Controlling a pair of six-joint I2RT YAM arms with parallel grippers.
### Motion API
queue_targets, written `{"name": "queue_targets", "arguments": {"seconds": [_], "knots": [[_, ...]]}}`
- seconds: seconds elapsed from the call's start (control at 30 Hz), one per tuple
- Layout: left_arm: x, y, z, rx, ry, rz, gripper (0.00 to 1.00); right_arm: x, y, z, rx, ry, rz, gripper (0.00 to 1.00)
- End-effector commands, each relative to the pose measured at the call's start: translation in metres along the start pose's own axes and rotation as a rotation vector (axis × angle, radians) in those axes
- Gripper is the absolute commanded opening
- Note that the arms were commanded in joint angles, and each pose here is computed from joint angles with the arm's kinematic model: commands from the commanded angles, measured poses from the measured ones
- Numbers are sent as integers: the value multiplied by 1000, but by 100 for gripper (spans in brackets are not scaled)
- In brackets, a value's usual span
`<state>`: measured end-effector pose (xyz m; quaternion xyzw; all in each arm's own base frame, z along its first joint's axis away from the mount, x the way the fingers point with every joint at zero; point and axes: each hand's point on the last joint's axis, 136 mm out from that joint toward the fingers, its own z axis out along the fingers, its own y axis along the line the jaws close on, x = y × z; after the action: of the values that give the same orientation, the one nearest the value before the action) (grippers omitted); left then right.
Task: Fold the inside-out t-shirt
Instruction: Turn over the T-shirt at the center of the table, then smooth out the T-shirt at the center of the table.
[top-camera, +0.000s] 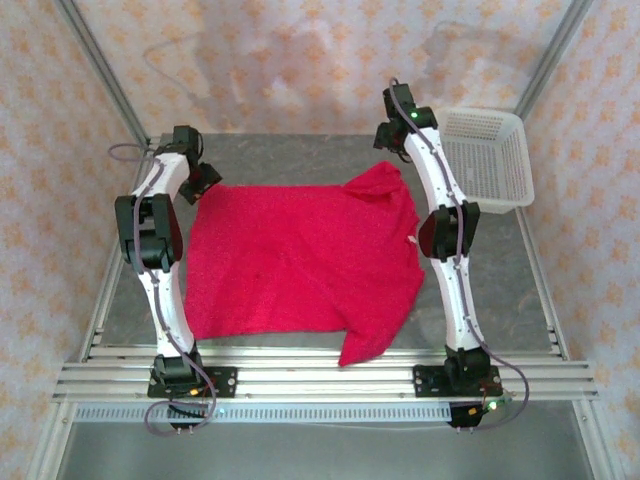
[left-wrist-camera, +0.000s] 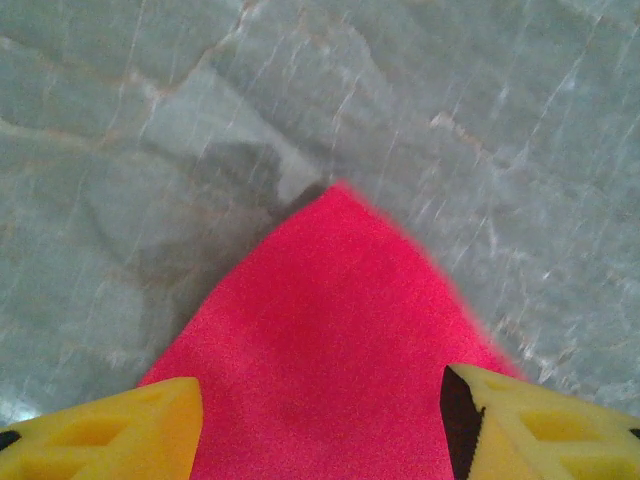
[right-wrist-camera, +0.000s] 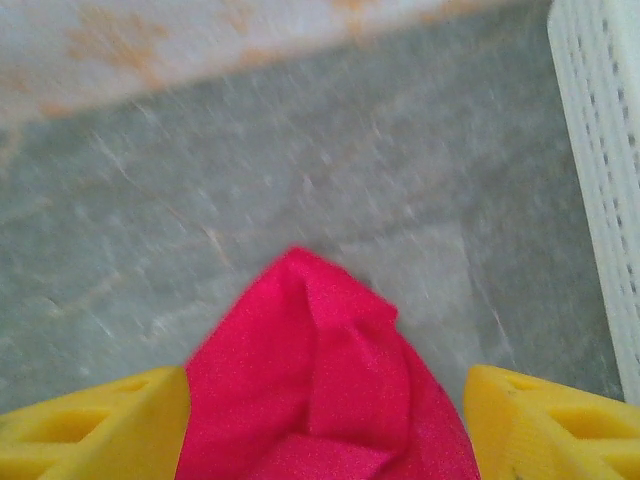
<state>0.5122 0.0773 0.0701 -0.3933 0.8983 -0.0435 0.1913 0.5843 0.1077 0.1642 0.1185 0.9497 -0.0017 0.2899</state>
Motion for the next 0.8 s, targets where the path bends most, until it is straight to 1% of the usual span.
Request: {"name": "queue_targets", "arguments": {"seconds": [0.0,0.07,0.13,0.23,0.27,0.3,0.43,0.47,0.53,0.6,0.67,0.77], "knots": [[-7,-25,-87,74,-159,64,66,11,2,-65,-59,18,33,70],[18,-32,-100,125,-141,91,66,36,9,-66,-98,48,15,66],[47,-38,-98,183,-102,115,65,64,13,-62,-137,73,10,62],[87,-34,-82,213,-37,129,65,104,12,-48,-188,132,30,49],[99,-29,-74,221,-8,124,65,117,9,-41,-186,158,32,42],[109,-23,-65,216,15,118,65,128,6,-33,-176,184,32,37],[133,6,-36,137,80,137,64,155,-4,-7,-140,251,38,36],[138,13,-29,115,97,143,64,156,-6,-1,-129,256,46,36],[146,26,-21,69,113,156,63,148,-8,2,-128,242,76,32],[151,37,-16,40,116,166,63,130,-7,-2,-138,201,116,31],[154,45,-15,21,109,168,63,105,-6,-7,-141,130,160,23],[156,47,-18,21,106,169,63,74,-6,-5,-136,47,211,21]]}}
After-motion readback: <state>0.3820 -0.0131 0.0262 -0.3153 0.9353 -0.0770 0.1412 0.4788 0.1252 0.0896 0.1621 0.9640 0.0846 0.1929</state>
